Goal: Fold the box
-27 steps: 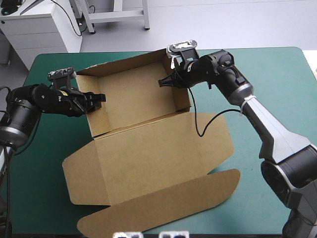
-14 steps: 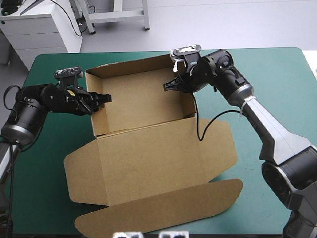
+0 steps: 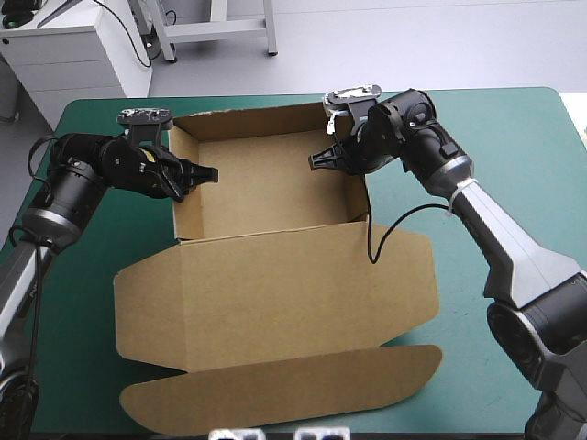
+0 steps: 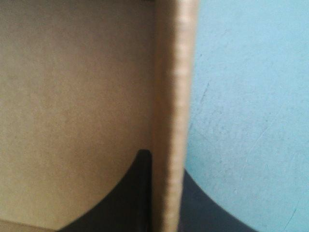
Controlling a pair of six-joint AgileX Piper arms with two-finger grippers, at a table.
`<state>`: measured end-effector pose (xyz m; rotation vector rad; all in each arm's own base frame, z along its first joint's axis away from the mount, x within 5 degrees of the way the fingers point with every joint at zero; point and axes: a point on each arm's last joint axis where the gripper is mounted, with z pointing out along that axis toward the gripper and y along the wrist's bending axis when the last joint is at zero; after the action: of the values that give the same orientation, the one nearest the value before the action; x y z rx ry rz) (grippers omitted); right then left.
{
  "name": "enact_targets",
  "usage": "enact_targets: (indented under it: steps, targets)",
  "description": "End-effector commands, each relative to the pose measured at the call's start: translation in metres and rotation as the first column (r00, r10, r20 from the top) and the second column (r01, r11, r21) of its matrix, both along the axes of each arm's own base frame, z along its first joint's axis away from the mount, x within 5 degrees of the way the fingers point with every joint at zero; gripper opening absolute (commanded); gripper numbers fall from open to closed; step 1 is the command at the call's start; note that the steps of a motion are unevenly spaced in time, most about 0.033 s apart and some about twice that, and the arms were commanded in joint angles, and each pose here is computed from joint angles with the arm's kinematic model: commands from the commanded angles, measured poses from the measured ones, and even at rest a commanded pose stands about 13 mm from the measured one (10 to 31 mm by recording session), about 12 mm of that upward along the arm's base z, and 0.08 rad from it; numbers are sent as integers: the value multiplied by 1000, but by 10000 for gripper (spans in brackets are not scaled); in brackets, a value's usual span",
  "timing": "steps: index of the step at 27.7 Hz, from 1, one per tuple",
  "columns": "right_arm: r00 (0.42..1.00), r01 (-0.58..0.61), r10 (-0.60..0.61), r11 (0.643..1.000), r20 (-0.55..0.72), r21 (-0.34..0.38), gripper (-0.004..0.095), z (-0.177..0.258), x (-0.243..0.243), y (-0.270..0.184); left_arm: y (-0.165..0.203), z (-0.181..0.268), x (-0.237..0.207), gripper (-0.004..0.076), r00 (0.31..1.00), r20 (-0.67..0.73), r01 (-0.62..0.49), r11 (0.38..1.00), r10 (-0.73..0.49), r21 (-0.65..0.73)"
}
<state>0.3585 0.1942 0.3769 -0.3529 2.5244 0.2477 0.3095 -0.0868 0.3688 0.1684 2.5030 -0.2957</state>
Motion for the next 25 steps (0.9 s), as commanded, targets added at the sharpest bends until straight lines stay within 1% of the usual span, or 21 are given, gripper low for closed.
enact_targets:
  steps: [1, 4, 6, 9, 10, 12, 13, 14, 15, 16, 17, 22, 25]
  targets:
    - [996, -66, 63, 997, 69, 45, -14, 31, -17, -1, -1, 26, -3, -8, 988, 150, 33, 999, -36, 21]
    - [995, -66, 63, 997, 71, 46, -14, 31, -17, -1, 0, 24, -4, -4, 991, 124, 37, 999, -40, 25]
    - [995, -65, 61, 996, 83, 53, -14, 32, -16, -1, -1, 23, -6, 17, 994, 101, 41, 999, -43, 19]
    - [996, -45, 39, 996, 85, 76, -14, 31, -14, 1, -3, 21, -9, 89, 997, 61, 49, 999, -49, -2]
    - [996, -46, 39, 995, 74, 85, -14, 28, -12, 3, -4, 21, -10, 149, 997, 50, 52, 998, -52, -17]
    - [998, -50, 45, 993, 48, 102, -14, 23, -11, 6, -3, 20, -10, 173, 997, 52, 51, 999, -51, -7]
    - [998, -52, 49, 993, 33, 110, -14, 21, -10, 8, -2, 20, -9, 165, 997, 56, 48, 999, -48, 3]
    - [998, -53, 51, 992, 21, 113, -14, 19, -10, 9, -2, 21, -9, 138, 997, 59, 44, 999, -44, 7]
    - [999, -54, 53, 992, 9, 116, -14, 17, -9, 10, -2, 21, -8, 87, 997, 65, 43, 999, -43, 8]
    - [999, -54, 55, 992, -1, 115, -14, 15, -9, 10, -2, 21, -8, 12, 997, 69, 42, 999, -42, 7]
    - [998, -54, 55, 992, -7, 112, -14, 14, -9, 10, -2, 21, -8, -7, 997, 71, 42, 999, -42, 4]
    - [998, -55, 58, 993, -28, 108, -14, 12, -10, 10, -2, 21, -6, -8, 996, 81, 27, 1000, -27, 0]
    - [997, -53, 57, 995, -52, 83, -14, 11, -12, 8, 1, 20, -6, -8, 997, 78, 16, 1000, -18, 27]
